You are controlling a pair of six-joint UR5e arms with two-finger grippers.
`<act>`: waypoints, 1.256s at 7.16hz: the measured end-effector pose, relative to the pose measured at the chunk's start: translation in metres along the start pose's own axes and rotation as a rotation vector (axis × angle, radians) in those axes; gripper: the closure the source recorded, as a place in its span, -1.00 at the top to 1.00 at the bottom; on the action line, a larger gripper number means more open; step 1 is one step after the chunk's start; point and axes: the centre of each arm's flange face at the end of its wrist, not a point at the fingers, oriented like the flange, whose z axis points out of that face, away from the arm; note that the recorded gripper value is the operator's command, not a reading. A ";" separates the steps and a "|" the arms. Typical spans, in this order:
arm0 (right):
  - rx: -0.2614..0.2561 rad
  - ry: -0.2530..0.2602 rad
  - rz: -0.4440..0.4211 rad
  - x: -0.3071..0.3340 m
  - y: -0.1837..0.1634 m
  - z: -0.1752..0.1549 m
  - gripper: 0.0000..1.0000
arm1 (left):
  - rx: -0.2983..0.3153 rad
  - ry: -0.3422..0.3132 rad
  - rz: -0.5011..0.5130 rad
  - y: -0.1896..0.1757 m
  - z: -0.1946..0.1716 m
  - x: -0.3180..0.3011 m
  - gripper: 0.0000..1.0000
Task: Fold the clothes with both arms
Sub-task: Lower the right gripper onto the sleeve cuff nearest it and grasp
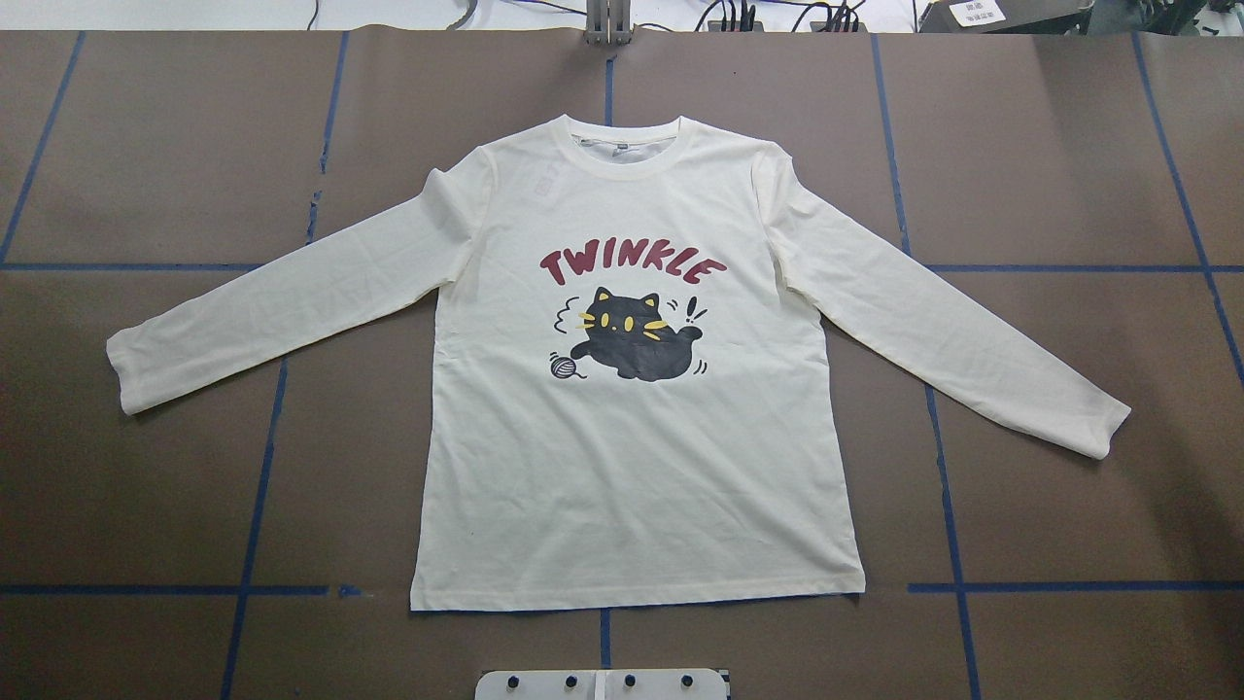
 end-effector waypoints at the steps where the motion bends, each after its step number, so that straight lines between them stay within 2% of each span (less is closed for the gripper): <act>1: 0.006 -0.002 -0.007 0.000 0.000 0.001 1.00 | 0.000 0.002 -0.001 0.001 0.000 -0.001 1.00; 3: 0.022 -0.007 -0.021 -0.001 0.000 0.001 1.00 | 0.021 0.002 0.020 0.001 -0.009 0.009 1.00; 5: 0.018 -0.048 -0.036 -0.010 0.002 0.004 1.00 | 0.022 0.005 0.022 0.007 -0.010 0.014 1.00; 7: -0.001 -0.101 -0.145 -0.042 0.013 0.041 1.00 | 0.017 0.012 0.031 0.009 -0.006 0.017 1.00; 8: -0.011 -0.106 -0.163 -0.062 0.019 0.065 1.00 | 0.017 0.012 0.034 0.009 -0.005 0.018 1.00; 9: -0.019 -0.102 -0.139 -0.085 0.024 0.087 1.00 | 0.019 0.012 0.036 0.009 -0.006 0.019 1.00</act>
